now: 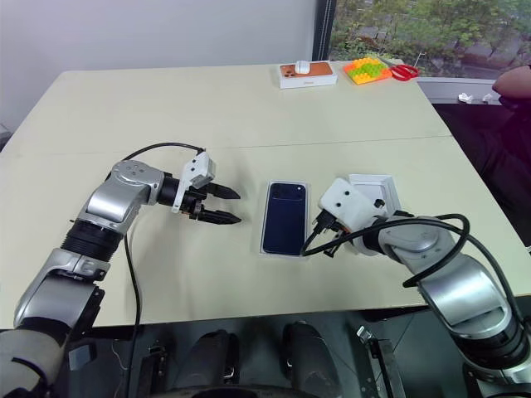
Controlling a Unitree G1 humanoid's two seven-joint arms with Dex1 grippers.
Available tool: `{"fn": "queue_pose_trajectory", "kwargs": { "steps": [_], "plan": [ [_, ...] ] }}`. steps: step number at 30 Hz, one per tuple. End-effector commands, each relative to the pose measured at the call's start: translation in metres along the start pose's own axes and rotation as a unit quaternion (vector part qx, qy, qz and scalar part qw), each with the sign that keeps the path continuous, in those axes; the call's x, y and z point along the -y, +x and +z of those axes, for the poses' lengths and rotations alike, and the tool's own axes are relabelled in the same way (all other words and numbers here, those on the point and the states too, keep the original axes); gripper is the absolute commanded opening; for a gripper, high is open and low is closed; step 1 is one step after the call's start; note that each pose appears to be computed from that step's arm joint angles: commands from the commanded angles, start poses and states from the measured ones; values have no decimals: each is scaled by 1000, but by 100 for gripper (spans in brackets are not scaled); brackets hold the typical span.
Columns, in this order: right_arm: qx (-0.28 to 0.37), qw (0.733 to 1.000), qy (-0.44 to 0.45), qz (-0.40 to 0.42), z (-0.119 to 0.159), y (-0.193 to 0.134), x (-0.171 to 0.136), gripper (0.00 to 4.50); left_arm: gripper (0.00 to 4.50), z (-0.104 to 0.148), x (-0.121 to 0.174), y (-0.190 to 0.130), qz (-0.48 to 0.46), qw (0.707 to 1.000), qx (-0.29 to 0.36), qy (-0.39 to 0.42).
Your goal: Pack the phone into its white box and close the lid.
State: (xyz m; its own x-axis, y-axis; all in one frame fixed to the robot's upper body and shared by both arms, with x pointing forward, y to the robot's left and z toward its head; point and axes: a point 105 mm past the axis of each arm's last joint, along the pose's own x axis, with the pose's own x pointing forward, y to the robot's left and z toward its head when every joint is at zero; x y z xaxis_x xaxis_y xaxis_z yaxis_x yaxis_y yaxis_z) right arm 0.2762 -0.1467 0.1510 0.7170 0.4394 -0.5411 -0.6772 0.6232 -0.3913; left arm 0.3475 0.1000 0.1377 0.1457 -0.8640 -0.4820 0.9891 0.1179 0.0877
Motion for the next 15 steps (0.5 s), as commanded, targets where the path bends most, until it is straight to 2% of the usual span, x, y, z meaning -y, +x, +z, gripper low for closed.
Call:
{"fn": "queue_pose_trajectory", "kwargs": {
  "steps": [1,2,4,8,11,15],
  "plan": [
    [24,999,-22,-9,13,-4,-2,0,444,5,8,5,-28,998,-16,46],
    [23,999,-23,-11,13,-4,-1,0,424,4,10,6,-33,998,-17,44],
    [19,999,-23,-15,12,-4,0,0,349,7,10,6,-34,998,-9,48],
    [5,999,-20,-25,6,-3,5,0,133,13,9,6,-26,998,11,52],
    [-5,999,-15,-28,2,1,6,0,5,6,15,16,-41,997,-19,62],
    [-19,999,-15,-25,-2,10,2,0,5,-4,25,29,-64,992,-64,87]
  ]
}}
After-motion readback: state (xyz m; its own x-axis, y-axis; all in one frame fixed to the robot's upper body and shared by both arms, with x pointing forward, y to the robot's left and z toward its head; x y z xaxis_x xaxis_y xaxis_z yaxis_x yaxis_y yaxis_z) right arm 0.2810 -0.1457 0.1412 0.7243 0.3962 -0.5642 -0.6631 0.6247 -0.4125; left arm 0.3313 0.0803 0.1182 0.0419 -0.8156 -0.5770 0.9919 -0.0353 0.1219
